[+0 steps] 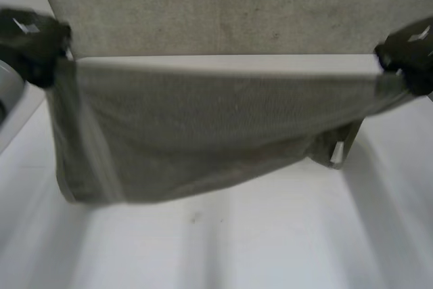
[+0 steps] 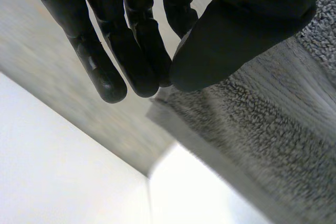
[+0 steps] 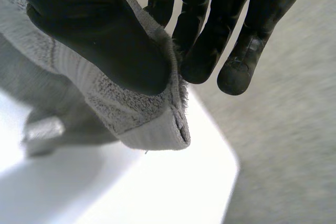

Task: Fold the towel.

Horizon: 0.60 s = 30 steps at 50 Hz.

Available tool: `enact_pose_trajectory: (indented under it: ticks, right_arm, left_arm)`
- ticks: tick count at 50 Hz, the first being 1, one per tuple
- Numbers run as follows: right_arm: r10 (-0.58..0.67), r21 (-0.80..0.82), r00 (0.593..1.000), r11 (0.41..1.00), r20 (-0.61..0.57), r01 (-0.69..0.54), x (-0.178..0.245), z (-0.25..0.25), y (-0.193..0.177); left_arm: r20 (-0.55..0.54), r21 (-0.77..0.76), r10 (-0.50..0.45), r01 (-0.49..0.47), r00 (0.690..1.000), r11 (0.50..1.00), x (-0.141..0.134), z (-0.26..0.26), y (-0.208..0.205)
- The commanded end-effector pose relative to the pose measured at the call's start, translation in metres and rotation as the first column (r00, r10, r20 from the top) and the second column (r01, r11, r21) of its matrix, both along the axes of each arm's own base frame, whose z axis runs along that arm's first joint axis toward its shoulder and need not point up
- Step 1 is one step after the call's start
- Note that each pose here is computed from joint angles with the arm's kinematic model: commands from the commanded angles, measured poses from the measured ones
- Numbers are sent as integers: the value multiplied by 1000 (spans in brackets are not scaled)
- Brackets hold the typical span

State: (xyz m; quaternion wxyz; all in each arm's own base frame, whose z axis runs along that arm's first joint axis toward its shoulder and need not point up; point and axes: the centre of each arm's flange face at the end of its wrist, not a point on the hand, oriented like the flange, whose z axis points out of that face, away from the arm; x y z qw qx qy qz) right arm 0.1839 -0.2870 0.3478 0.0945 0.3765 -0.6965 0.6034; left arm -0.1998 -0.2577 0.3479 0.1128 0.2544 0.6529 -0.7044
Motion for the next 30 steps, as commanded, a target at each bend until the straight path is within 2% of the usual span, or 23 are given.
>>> enact_pose_trajectory:
  ticks: [1,4,6,7,8,9,11,12,14,15,16,17,19,20,21,23,25,26,27,28,30]
  right_arm:
    - [35,201,988,980,-153,-3,25,-82,-30]
    - [46,192,988,981,-147,-17,38,-99,-45]
    - [42,91,991,995,-123,-31,49,-100,-64]
    - [42,90,992,995,-123,-31,49,-100,-65]
    - [32,-5,995,999,-93,-32,54,-91,-77]
    - [31,-6,995,999,-93,-32,54,-91,-77]
    - [-1,-240,1000,971,14,4,59,-56,-103]
    - [-1,-241,1000,970,15,4,59,-56,-103]
    - [4,-479,991,876,133,60,61,-11,-117]
    - [5,-480,991,875,133,60,61,-11,-117]
    - [18,-587,984,804,178,91,60,15,-117]
    - [18,-588,984,803,178,92,60,15,-117]
    - [59,-716,972,687,226,125,59,50,-109]
    - [59,-717,972,686,226,125,59,50,-109]
    - [67,-737,970,663,232,131,58,56,-104]
    - [70,-735,971,666,230,126,57,55,-101]
    - [70,-709,972,696,226,114,57,44,-100]
    - [70,-709,972,696,226,114,57,44,-100]
    - [61,-682,974,723,217,107,57,33,-101]
    - [61,-682,974,724,217,107,57,32,-101]
    - [46,-594,981,801,186,76,58,3,-101]
  left_arm:
    - [150,267,-23,-18,988,964,-11,-96,-45]
    - [159,302,-26,-23,987,953,-14,-115,-63]
    - [151,265,-27,-15,988,964,-22,-115,-82]
    - [151,265,-27,-14,988,964,-22,-115,-82]
    - [138,214,-22,-8,990,977,-26,-106,-93]
    - [138,213,-22,-8,990,977,-26,-106,-93]
    - [78,31,-1,-2,997,1000,-32,-71,-115]
    - [77,30,0,-2,997,1000,-32,-70,-115]
    - [1,-202,-3,3,1000,979,-39,-33,-129]
    - [1,-203,-3,3,1000,979,-39,-33,-129]
    - [-53,-341,-5,-14,999,940,-40,-6,-130]
    - [-53,-342,-5,-14,999,940,-40,-6,-130]
    - [-173,-545,-77,-30,982,838,-38,49,-112]
    - [-173,-546,-78,-30,982,837,-38,49,-112]
    - [-220,-590,-110,-42,969,807,-32,64,-103]
    - [-251,-592,-133,-43,959,805,-29,66,-98]
    - [-273,-580,-146,-41,951,813,-27,63,-96]
    - [-281,-559,-147,-37,948,828,-25,56,-98]
    - [-278,-529,-136,-33,951,848,-22,45,-102]
    - [-278,-528,-136,-33,951,848,-22,45,-102]
    - [-261,-441,-104,-22,960,897,-16,14,-108]
